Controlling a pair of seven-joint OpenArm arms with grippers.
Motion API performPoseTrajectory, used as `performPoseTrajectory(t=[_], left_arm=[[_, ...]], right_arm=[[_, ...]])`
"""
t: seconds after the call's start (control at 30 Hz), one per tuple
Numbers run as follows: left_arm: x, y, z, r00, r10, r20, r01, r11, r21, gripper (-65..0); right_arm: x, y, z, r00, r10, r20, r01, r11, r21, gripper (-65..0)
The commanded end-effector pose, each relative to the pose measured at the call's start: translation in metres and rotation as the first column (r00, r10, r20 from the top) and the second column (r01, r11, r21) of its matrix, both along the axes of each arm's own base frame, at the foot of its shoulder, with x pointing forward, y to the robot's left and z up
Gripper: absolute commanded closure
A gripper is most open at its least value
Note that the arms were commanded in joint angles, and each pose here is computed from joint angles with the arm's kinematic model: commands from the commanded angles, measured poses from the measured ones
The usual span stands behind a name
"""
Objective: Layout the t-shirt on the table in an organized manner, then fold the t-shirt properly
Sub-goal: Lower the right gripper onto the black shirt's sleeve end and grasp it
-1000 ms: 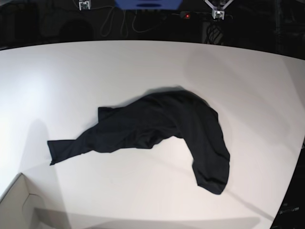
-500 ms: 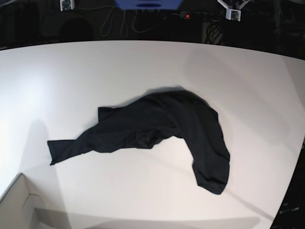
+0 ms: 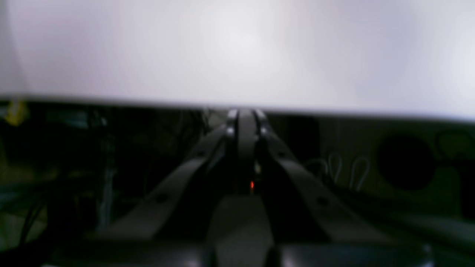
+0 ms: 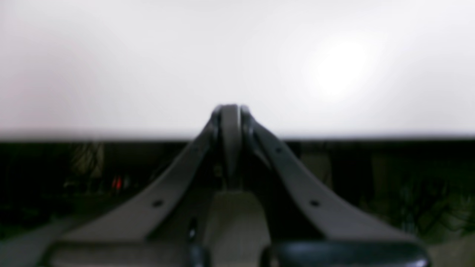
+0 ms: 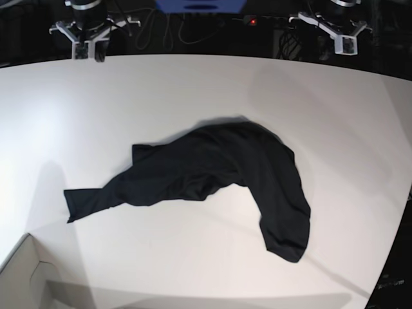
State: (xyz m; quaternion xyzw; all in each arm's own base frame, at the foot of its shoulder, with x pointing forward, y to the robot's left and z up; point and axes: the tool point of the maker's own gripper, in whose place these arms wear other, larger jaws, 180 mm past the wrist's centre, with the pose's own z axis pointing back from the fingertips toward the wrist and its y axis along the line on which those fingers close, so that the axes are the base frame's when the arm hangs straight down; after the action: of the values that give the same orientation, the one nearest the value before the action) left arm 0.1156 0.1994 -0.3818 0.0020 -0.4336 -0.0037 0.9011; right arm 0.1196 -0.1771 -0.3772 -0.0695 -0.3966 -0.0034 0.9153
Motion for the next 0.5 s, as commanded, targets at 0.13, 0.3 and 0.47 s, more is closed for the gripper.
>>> performPoseTrajectory(t=[0.13, 0.3, 0.47], left_arm=[[0.009, -0.004, 0.017, 0.998, -0.012, 0.059, 0.012, 1.000, -0.002, -0.4], [0.027, -0.009, 0.026, 0.994, -0.013, 0.111, 0.014, 1.000, -0.014, -0.5], [0.037, -0.009, 0.030, 0.989, 0.008, 0.145, -0.005, 1.000, -0.023, -0.6]], right_arm=[[0.026, -0.002, 0.013, 0.997, -0.003, 0.076, 0.004, 1.000, -0.008, 0.0], [0.052, 0.000, 0.025, 0.988, -0.008, 0.152, 0.008, 1.000, -0.001, 0.0], [0.066, 0.006, 0.032, 0.980, -0.033, 0.194, 0.028, 0.999, 0.028, -2.9]])
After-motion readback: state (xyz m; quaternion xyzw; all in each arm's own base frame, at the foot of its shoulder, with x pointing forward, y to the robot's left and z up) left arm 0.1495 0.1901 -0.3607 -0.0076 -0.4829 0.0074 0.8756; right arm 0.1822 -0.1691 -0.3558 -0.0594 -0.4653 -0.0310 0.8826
